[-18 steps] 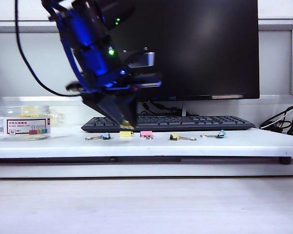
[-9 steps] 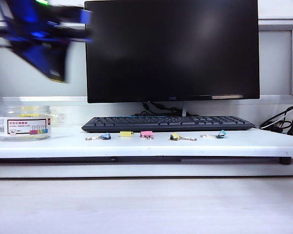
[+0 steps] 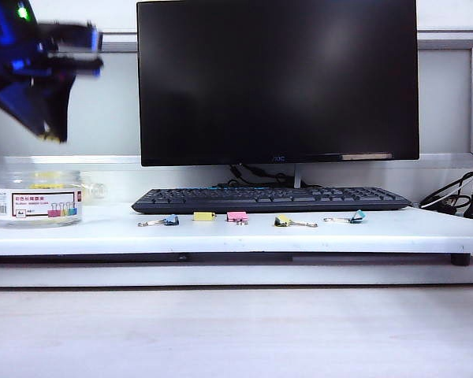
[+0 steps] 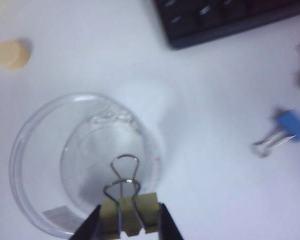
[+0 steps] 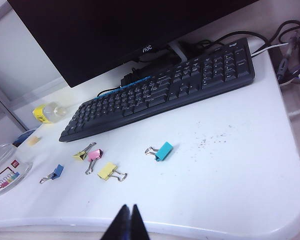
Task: Pick up the clips with the largest number of clips of the same color on the table and place them in a round transparent plastic box.
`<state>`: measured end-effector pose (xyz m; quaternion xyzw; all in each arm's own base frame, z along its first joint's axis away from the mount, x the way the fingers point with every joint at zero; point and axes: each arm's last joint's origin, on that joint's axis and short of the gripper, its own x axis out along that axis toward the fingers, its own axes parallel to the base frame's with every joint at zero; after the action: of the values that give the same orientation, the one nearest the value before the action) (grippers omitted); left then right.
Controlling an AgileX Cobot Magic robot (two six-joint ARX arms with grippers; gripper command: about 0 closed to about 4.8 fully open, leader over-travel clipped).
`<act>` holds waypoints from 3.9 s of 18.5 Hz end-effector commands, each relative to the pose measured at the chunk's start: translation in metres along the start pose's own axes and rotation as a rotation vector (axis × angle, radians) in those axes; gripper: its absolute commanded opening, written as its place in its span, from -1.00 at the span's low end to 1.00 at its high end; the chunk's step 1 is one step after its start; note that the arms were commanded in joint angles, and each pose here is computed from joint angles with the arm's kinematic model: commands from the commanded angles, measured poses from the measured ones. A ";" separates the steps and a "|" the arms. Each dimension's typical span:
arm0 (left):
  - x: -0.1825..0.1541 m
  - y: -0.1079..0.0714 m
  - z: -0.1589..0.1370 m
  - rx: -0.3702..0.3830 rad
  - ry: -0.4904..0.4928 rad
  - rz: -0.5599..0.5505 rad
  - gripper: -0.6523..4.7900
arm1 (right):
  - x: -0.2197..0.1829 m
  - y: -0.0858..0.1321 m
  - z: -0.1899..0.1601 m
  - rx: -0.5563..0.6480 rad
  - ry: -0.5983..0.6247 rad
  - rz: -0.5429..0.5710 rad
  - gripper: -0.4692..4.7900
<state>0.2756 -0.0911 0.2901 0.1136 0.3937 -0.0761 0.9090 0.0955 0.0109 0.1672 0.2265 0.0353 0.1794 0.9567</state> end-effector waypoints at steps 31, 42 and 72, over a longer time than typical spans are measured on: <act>0.019 -0.022 0.018 -0.027 -0.133 -0.494 -0.07 | 0.000 0.003 0.002 -0.013 -0.007 0.077 -0.83; 0.036 -0.116 0.012 0.463 -0.264 -0.775 -0.06 | 0.000 0.006 0.004 -0.024 -0.008 0.128 -0.83; 0.088 -0.132 0.023 0.926 -0.222 -0.789 0.57 | 0.000 0.006 0.004 -0.027 -0.014 0.129 -0.83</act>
<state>0.3201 -0.2276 0.2191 0.3302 0.2483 -0.5793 0.7027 0.0939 0.0137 0.1727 0.2183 0.0195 0.2367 0.9465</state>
